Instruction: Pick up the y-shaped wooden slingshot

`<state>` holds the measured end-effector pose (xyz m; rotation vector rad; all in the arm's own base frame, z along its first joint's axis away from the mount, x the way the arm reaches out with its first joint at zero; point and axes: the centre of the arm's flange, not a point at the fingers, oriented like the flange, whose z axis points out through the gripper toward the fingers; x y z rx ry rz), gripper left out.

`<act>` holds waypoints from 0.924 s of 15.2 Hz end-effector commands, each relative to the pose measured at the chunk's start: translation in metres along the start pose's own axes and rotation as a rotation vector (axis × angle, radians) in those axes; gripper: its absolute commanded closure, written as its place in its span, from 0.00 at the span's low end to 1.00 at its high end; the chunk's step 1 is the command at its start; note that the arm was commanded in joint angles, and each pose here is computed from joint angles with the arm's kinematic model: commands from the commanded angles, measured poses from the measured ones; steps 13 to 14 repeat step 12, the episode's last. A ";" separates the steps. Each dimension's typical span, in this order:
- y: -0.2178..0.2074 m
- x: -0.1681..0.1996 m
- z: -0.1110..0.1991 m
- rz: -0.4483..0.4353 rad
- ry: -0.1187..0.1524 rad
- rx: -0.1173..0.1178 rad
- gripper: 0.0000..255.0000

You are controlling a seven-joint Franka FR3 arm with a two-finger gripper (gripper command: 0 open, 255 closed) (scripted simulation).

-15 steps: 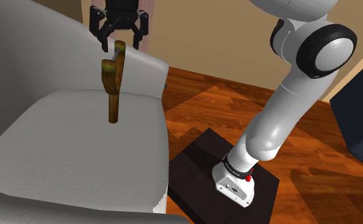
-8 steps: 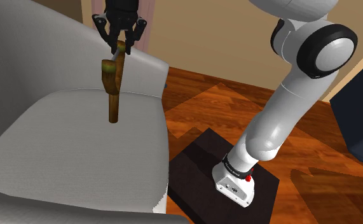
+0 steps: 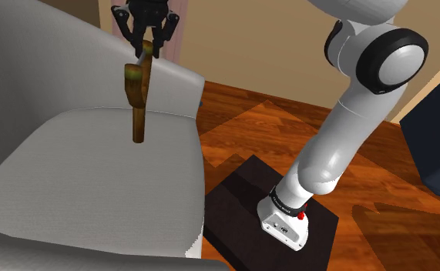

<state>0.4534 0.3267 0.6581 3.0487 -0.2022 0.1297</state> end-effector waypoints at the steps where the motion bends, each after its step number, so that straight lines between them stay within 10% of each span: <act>1: 0.001 0.001 -0.011 0.000 0.000 0.000 1.00; 14: 0.005 0.005 -0.059 0.000 0.000 0.000 1.00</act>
